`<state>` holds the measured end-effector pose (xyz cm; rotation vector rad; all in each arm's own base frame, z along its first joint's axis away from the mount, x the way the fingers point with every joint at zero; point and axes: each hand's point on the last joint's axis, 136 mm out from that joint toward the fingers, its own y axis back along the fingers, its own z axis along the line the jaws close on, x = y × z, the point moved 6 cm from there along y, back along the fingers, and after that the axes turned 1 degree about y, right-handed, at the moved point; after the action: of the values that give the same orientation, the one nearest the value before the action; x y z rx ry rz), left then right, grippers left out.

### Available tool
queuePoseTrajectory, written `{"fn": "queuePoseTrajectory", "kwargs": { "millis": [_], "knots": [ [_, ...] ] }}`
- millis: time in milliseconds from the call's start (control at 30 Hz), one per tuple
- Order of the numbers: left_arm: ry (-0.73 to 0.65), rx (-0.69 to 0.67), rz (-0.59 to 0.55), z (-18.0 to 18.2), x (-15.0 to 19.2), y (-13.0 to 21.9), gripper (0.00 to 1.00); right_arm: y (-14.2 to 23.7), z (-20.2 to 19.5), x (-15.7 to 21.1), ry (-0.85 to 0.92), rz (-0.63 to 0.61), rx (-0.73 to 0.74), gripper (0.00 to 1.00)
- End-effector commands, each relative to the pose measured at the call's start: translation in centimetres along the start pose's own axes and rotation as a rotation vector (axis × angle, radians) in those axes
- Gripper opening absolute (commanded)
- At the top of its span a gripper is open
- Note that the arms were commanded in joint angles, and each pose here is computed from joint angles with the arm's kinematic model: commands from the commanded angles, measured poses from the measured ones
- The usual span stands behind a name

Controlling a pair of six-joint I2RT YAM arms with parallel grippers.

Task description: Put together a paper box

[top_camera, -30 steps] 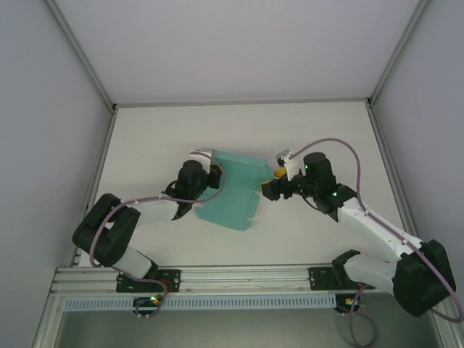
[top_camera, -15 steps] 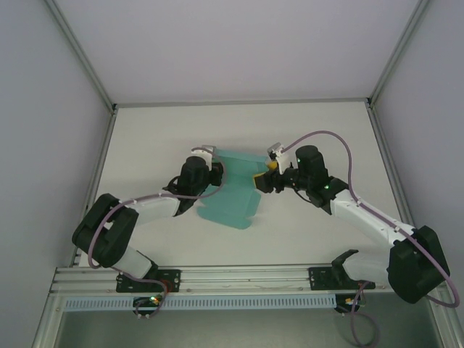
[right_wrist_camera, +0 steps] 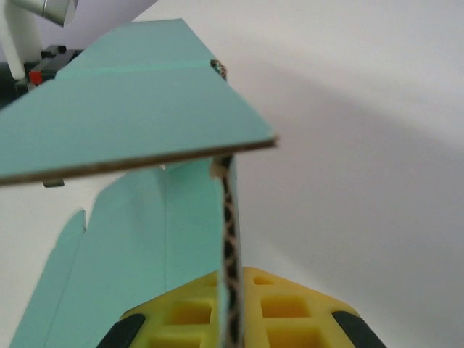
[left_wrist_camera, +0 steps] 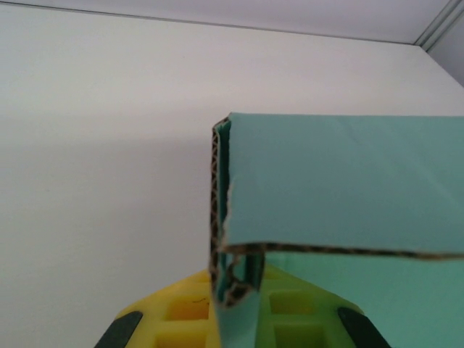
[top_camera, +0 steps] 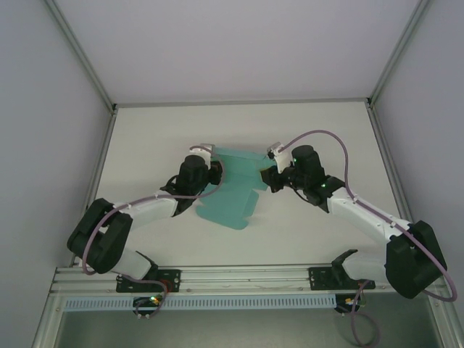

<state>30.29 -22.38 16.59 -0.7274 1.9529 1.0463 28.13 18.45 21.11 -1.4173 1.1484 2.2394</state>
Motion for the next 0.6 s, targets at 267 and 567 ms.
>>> {"fn": "queuePoseTrajectory", "kwargs": {
  "millis": [267, 567],
  "knots": [
    [-0.096, -0.455, 0.038, 6.0, 0.1, 0.2, 0.02, 2.8, 0.4, -2.6, 0.033, -0.093, 0.147, 0.00],
    [-0.070, -0.727, 0.069, 8.5, 0.0, 0.8, 0.04, 2.7, 0.9, -3.1, 0.050, -0.098, 0.146, 0.00]
  ]
}}
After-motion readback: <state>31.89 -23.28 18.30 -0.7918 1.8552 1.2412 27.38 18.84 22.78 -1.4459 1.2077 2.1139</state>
